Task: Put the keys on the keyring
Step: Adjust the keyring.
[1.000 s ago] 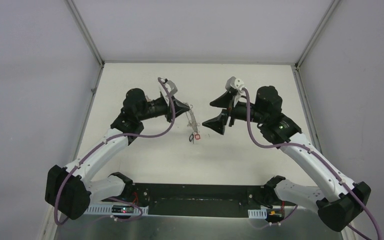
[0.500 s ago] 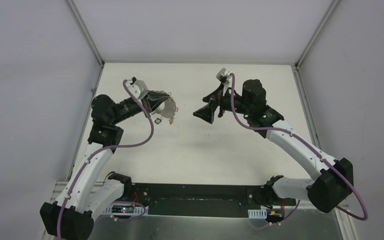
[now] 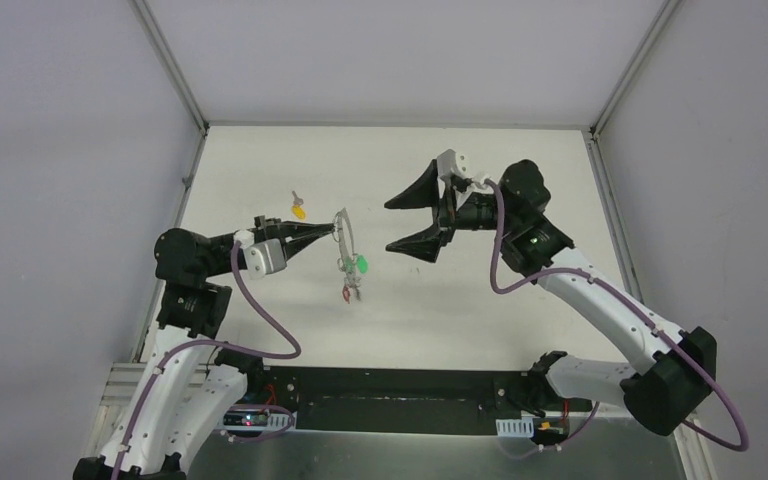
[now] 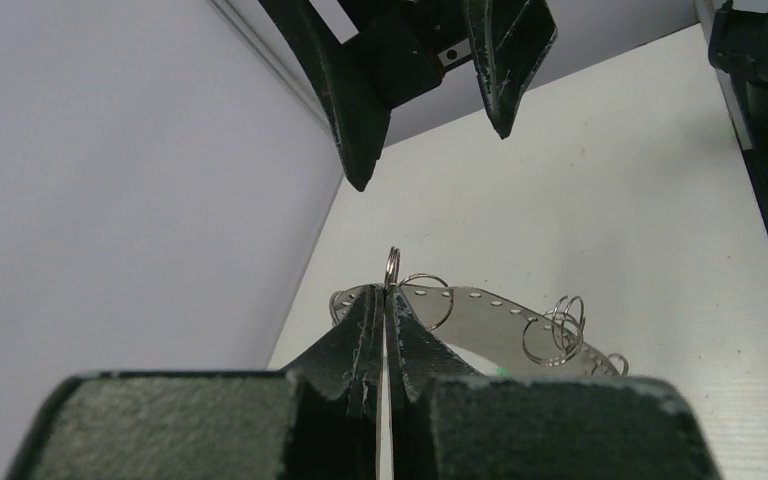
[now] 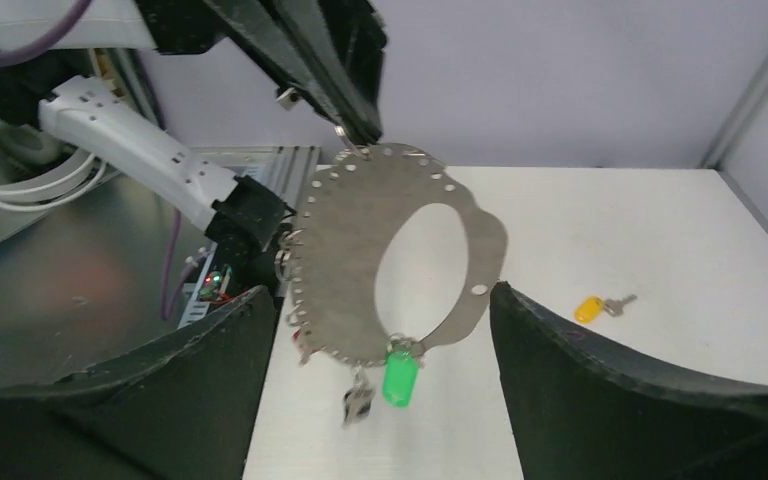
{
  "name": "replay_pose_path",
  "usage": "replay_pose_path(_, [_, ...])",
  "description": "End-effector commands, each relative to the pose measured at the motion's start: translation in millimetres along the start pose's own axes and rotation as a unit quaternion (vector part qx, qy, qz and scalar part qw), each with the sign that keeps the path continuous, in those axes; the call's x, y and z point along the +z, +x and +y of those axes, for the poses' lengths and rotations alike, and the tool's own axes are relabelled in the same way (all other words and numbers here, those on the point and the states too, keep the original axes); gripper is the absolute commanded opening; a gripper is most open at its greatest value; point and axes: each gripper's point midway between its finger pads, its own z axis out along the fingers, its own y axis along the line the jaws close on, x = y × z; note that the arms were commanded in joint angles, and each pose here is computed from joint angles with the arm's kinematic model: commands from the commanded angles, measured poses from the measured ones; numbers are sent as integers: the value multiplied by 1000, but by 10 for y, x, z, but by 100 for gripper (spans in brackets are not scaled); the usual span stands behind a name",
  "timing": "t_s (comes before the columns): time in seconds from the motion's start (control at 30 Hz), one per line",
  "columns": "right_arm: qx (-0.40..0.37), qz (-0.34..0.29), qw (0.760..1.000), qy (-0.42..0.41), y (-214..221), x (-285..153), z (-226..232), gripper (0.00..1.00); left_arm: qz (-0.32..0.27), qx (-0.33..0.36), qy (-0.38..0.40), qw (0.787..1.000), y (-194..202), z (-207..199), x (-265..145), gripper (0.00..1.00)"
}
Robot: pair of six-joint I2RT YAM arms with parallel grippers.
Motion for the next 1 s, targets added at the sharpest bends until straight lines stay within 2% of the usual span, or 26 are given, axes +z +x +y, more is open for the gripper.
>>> replay_pose_path(0.0, [-77,-39,992,-88,-319,134,391,78,-23,48,35,998,-159,-112,-4,0])
replay_pose_path(0.17, [-96,-52,987,-117,-348,393,511,66,-26,24,47,998,-167,-142,10,0])
replay_pose_path(0.5, [-91,-54,984,-144,-329,617,592,66,-27,-28,65,997,-158,-217,30,0])
replay_pose_path(0.97, [-84,-50,984,-151,-279,694,585,66,-30,-49,71,996,-185,-282,33,0])
